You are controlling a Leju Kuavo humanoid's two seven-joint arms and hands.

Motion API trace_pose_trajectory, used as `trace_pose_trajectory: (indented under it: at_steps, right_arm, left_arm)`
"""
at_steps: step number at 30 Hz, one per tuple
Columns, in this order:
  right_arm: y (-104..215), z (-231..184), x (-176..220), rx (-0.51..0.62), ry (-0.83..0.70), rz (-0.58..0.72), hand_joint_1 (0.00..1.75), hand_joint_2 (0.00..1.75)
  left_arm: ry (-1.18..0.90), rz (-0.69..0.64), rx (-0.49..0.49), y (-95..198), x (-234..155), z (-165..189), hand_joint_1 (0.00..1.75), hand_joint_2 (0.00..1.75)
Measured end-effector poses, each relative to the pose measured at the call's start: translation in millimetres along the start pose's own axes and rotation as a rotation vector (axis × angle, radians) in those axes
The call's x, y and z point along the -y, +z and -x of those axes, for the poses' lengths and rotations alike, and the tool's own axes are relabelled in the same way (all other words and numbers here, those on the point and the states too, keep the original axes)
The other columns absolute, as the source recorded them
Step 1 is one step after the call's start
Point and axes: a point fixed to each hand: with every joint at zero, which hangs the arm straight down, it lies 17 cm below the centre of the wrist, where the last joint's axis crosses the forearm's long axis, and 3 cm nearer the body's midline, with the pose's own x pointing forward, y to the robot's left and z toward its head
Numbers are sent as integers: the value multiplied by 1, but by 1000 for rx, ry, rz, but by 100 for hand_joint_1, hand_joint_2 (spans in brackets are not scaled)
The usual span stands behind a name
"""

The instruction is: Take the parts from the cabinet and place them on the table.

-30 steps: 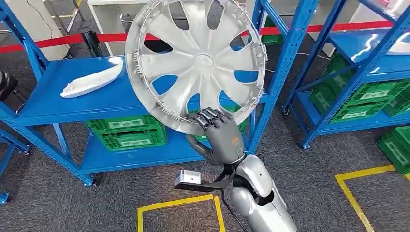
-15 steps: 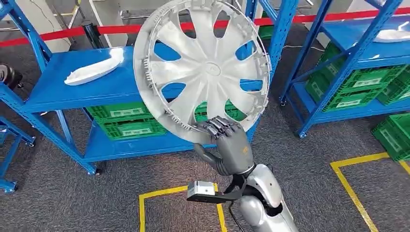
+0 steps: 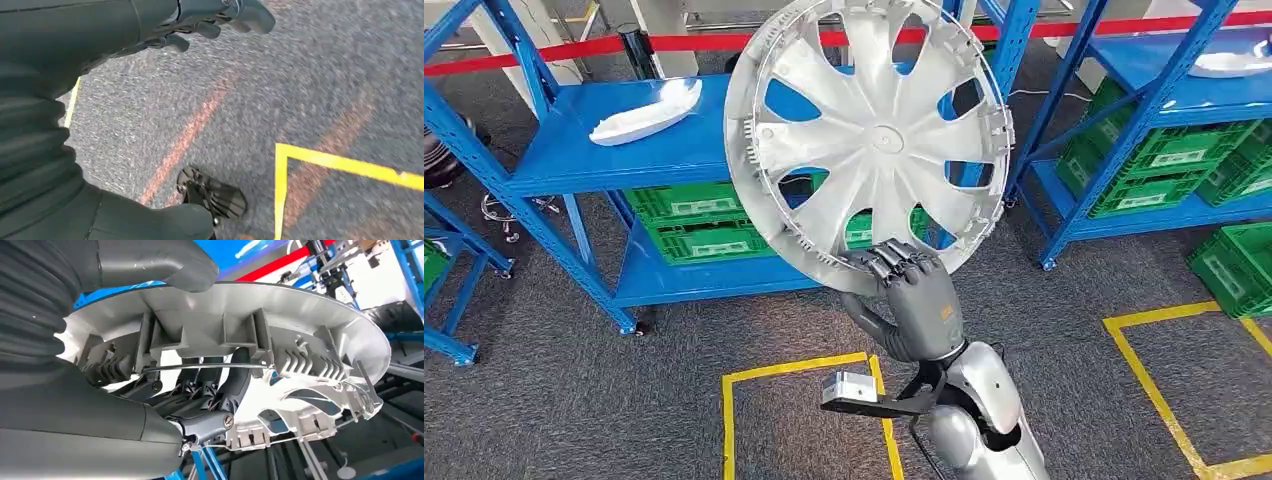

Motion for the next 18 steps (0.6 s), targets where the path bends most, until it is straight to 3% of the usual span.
trace_pose_trajectory:
  at_steps: [11,18]
  right_arm:
    - [3,-1,1,-2,18,-1,175,175]
    - [0,0,4,3,22,8,175,175]
  left_arm:
    - [7,9,28,1,3,-6,0,175]
    - [-3,-9,-22,0,-1,4,0,175]
